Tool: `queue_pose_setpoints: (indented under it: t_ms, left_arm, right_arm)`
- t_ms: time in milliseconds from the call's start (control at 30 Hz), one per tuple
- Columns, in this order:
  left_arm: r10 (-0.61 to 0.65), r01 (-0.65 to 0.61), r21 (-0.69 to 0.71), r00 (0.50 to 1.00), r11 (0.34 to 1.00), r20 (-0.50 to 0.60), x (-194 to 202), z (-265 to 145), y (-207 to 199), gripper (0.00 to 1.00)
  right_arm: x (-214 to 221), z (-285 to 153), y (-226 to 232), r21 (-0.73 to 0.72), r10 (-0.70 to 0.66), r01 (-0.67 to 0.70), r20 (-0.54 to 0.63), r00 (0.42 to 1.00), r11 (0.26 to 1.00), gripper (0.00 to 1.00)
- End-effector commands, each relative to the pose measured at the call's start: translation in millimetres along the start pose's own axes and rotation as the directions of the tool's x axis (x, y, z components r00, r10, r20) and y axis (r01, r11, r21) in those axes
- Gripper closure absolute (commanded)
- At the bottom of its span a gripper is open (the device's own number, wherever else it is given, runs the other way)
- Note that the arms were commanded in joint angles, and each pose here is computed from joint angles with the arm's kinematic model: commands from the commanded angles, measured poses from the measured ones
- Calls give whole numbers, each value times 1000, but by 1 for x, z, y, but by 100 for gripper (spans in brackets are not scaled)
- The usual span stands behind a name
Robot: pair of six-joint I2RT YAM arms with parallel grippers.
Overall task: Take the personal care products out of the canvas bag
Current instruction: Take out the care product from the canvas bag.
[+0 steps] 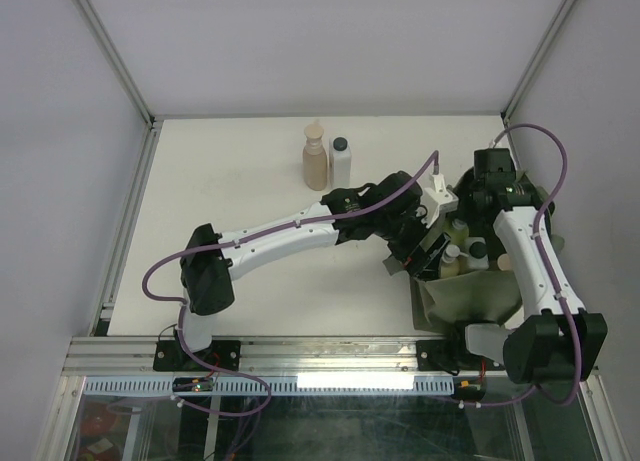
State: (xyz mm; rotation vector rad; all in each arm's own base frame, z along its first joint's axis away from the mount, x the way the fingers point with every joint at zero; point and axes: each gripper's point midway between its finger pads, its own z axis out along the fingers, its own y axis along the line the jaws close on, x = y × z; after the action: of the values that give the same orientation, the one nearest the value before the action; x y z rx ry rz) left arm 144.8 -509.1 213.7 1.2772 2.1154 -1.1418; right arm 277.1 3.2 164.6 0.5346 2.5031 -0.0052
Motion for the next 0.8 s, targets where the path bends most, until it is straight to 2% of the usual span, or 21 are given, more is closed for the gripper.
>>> queue_pose_setpoints:
  t_ms: [0,100,167,200,267,333,767]
  left_arm:
    - [80,-72,135,995,988,-57,7,5,-24,1]
    - [90,-78,154,994,985,-68,6,9,-26,1]
    - [88,-74,162,993,984,-77,8,13,-26,1]
    - [85,-71,169,993,983,-82,9,16,-26,1]
    - [85,-69,180,993,981,-86,10,19,-28,1]
    - [84,-69,169,993,983,-85,9,20,-25,1]
    - [72,-54,174,993,983,-95,10,27,-24,1]
  right_arm:
    - [-21,13,13,-58,-39,42,54,998,997,100]
    - [-20,21,15,-61,-95,96,18,995,994,99]
    - [-16,25,14,-51,-120,119,-24,992,992,92]
    - [-16,24,15,-55,-131,129,-34,991,990,87]
    - [-14,23,16,-72,-144,141,-39,989,987,67]
    - [-11,19,16,-76,-148,144,-46,988,987,56]
    - [8,-13,10,-84,-119,111,-94,988,990,42]
